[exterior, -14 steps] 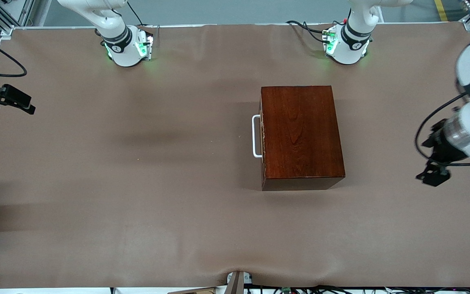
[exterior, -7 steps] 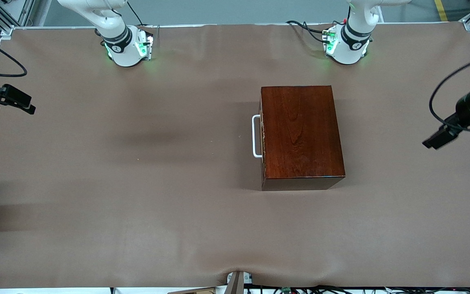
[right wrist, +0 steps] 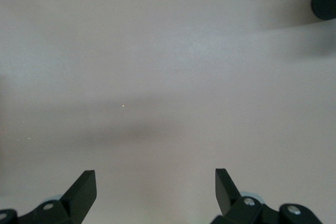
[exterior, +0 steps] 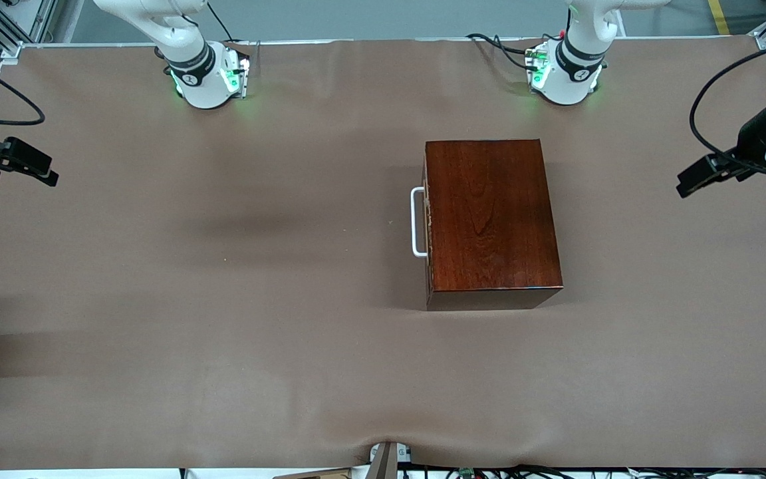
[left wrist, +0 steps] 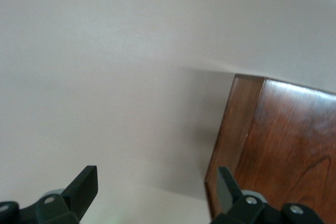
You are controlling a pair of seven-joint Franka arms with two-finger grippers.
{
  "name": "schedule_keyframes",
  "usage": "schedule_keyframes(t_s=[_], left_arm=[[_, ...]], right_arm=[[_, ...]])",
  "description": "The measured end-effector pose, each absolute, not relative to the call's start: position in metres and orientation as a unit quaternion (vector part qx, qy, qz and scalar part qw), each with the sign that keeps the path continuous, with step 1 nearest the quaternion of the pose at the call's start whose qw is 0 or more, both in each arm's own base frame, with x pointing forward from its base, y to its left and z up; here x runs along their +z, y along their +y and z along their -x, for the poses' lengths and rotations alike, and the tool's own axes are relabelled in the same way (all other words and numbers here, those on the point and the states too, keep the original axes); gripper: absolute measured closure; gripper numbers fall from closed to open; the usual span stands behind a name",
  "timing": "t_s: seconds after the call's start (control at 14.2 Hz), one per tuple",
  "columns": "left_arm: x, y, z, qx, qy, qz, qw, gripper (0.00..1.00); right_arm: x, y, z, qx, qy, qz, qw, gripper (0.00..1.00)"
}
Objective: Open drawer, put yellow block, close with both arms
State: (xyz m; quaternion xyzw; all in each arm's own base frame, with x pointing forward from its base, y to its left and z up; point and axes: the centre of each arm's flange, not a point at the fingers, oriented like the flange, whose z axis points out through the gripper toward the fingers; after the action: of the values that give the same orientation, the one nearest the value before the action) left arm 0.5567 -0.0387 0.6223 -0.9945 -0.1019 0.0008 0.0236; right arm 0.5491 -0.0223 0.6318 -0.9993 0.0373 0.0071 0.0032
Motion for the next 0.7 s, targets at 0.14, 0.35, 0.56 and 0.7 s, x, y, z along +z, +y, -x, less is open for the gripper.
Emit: schedule_keyframes(t_s=[0.14, 0.35, 0.56, 0.7], left_arm=[[0.627, -0.04, -0.552, 0.005, -0.063, 0.998, 0.024, 0.0], [0.634, -0.043, -0.541, 0.017, -0.038, 0.999, 0.014, 0.0], [0.637, -0.046, -0.534, 0.029, -0.033, 0.999, 0.007, 0.0], [0.636, -0.047, -0.533, 0.033, -0.014, 0.999, 0.007, 0.0]], right_arm=[[0.632, -0.022, -0.549, 0.007, 0.037, 0.999, 0.003, 0.0], [0.632, -0.022, -0.549, 0.007, 0.037, 0.999, 0.003, 0.0], [0.632, -0.022, -0.549, 0.007, 0.037, 0.999, 0.003, 0.0], [0.632, -0.022, -0.549, 0.007, 0.037, 0.999, 0.003, 0.0]])
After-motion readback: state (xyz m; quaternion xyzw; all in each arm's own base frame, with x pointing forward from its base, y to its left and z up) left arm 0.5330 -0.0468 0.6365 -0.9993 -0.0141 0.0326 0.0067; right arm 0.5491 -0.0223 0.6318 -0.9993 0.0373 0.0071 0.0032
